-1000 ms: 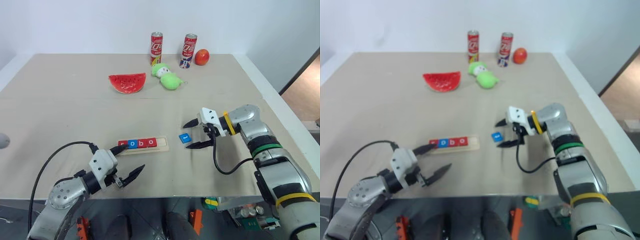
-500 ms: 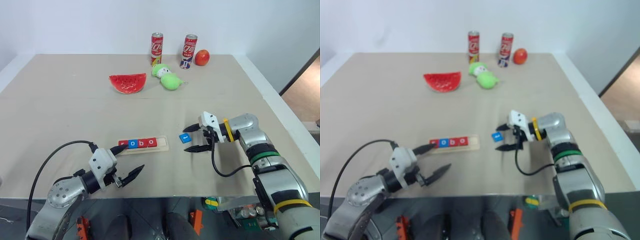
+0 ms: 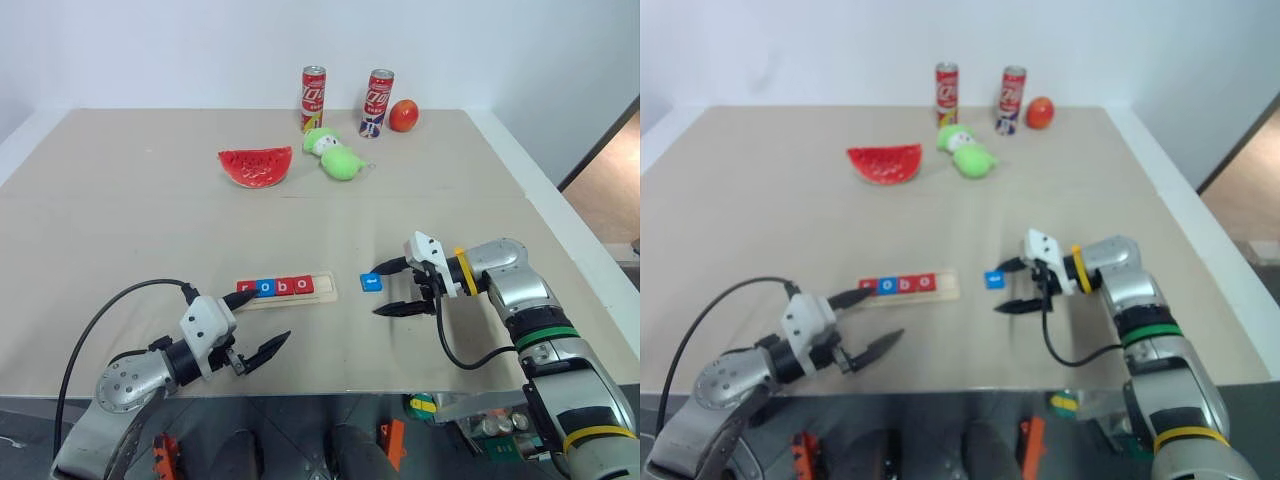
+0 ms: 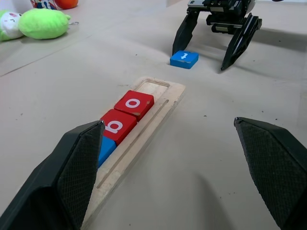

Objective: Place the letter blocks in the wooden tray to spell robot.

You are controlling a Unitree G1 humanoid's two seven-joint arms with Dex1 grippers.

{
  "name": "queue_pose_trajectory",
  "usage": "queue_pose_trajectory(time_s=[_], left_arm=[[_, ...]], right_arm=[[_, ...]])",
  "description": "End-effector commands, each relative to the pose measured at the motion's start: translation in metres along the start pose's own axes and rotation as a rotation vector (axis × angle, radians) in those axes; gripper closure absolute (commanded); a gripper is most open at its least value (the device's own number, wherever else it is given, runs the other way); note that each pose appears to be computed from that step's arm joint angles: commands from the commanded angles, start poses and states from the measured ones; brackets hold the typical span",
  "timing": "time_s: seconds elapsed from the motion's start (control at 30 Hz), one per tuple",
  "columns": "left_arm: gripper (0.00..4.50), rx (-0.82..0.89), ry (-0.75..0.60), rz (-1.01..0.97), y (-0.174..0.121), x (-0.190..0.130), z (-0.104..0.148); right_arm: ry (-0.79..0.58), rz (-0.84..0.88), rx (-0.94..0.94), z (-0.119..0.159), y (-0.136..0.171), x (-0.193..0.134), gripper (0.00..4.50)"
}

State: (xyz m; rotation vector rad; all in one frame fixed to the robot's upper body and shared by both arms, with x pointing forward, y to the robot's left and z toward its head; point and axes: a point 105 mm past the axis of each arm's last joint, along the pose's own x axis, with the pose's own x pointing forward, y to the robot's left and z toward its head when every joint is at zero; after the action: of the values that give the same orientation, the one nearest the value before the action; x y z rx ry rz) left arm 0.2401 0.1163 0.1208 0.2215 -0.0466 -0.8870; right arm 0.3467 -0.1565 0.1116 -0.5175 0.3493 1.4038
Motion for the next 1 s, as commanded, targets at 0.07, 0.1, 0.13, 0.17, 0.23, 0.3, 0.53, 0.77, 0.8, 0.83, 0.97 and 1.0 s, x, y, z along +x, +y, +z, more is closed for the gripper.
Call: queue_pose_trajectory(time_s=[0.07, 0.1, 0.13, 0.17, 0.23, 0.3, 0.53, 0.77, 0.8, 0.83, 0.97, 1.0], left_arm=[[0.0, 0.024, -0.016, -0.005, 0.001, 0.0, 0.006], [0.0, 0.024, -0.016, -0.004, 0.001, 0.0, 0.006], [0.0, 0.024, -0.015, -0.003, 0.001, 0.0, 0.006], [0.0, 0.024, -0.015, -0.002, 0.001, 0.0, 0.006], [0.0, 0.024, -0.012, 0.002, 0.001, -0.001, 0.005], [0.0, 0.024, -0.011, 0.005, 0.001, -0.001, 0.005], [0.0, 0.029, -0.012, 0.002, 0.002, 0.0, 0.005], [0.0, 0.029, -0.005, 0.005, 0.001, -0.002, 0.004], [0.0, 0.029, -0.004, 0.006, 0.001, -0.002, 0.004], [0.0, 0.027, -0.003, 0.008, 0.0, -0.003, 0.004], [0.0, 0.02, 0.0, 0.015, -0.002, -0.004, 0.003], [0.0, 0.018, 0.0, 0.016, -0.002, -0.004, 0.003]], right_arm=[[-0.005, -0.078, 0.105, -0.003, -0.006, 0.005, 0.26], [-0.005, -0.087, 0.111, -0.004, -0.007, 0.005, 0.26], [-0.007, -0.097, 0.116, -0.004, -0.007, 0.005, 0.26], [-0.012, -0.111, 0.119, -0.004, -0.008, 0.005, 0.26], [-0.028, -0.13, 0.118, -0.002, -0.007, 0.006, 0.73], [-0.052, -0.139, 0.111, 0.002, -0.006, 0.008, 1.34], [-0.063, -0.191, 0.09, 0.007, -0.014, 0.008, 3.31], [-0.05, -0.301, 0.107, 0.015, -0.014, 0.004, 3.31], [-0.04, -0.345, 0.113, 0.018, -0.013, 0.003, 3.31], [-0.022, -0.39, 0.112, 0.02, -0.01, 0.004, 3.31], [0.01, -0.59, 0.199, 0.028, 0.011, 0.014, 3.31], [0.01, -0.657, 0.233, 0.03, 0.016, 0.016, 3.31]])
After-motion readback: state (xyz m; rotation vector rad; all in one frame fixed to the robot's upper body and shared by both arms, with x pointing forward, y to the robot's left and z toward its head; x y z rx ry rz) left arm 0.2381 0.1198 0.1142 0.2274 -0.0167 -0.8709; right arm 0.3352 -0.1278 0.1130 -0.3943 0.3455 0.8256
